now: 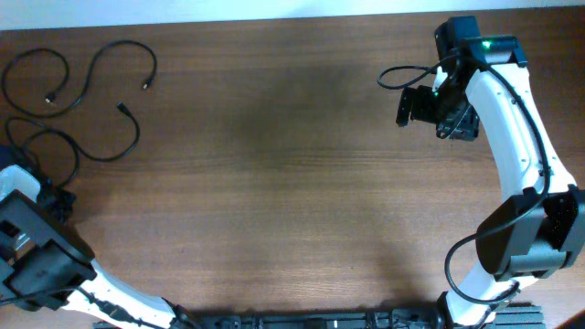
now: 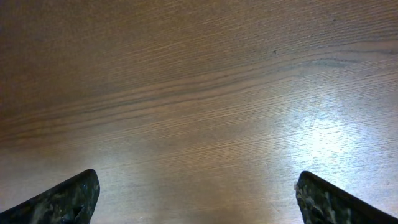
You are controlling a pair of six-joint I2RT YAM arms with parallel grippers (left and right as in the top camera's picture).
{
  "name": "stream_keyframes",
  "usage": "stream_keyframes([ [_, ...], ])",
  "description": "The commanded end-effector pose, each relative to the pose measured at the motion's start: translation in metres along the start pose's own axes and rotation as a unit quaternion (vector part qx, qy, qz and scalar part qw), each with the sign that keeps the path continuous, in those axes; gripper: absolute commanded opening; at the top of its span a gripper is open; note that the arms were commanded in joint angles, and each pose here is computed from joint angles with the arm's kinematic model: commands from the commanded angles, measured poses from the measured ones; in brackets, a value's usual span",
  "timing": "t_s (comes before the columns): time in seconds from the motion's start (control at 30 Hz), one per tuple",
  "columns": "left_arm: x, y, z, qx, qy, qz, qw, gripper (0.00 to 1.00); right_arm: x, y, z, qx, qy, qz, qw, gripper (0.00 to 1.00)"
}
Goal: Untangle cables
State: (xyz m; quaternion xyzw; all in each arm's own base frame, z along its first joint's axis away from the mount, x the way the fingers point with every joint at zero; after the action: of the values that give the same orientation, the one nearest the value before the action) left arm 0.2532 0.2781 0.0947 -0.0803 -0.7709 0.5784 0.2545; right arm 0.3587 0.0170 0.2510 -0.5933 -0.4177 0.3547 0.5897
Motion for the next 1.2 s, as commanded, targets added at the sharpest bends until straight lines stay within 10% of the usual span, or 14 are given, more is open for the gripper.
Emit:
stream_keyframes([
  [0.0, -0.001, 0.015, 0.01, 0.034, 0.015, -0.014, 0.999, 0.04, -0.001, -0.003, 0.0, -0.007, -0.001, 0.004, 1.0, 0.98],
  [0.5, -0.065, -0.007, 0.037, 0.046, 0.237, 0.108, 0.964, 0.0, -0.001, -0.003, 0.0, -0.007, -0.001, 0.004, 1.0, 0.98],
  [1.07, -0.049, 0.0, 0.088, 0.192, 0.205, 0.084, 0.956, 0.0, -0.001, -0.003, 0.0, -0.006, -0.001, 0.004, 1.0, 0.99],
  [1.13, -0.056, -0.003, 0.092, 0.211, 0.195, 0.135, 0.948, 0.99, -0.001, -0.003, 0.0, -0.007, -0.001, 0.004, 1.0, 0.99],
  [1.17, -0.058, -0.004, 0.093, 0.216, 0.192, 0.15, 0.945, 0.98, -0.001, -0.003, 0.0, -0.007, -0.001, 0.004, 1.0, 0.98],
])
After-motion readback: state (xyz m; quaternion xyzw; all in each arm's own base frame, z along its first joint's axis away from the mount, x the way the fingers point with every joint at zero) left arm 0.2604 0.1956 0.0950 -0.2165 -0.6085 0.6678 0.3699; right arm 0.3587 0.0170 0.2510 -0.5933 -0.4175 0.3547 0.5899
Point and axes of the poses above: each gripper's point midway between its finger pads, its own y axis out along the fingers, its own x axis along the line the jaws close on, z = x × y, the point moved 10 cm from there along -y, back along the fingers, and after that the axes turned 7 degrees about y, right-handed, at the moved point
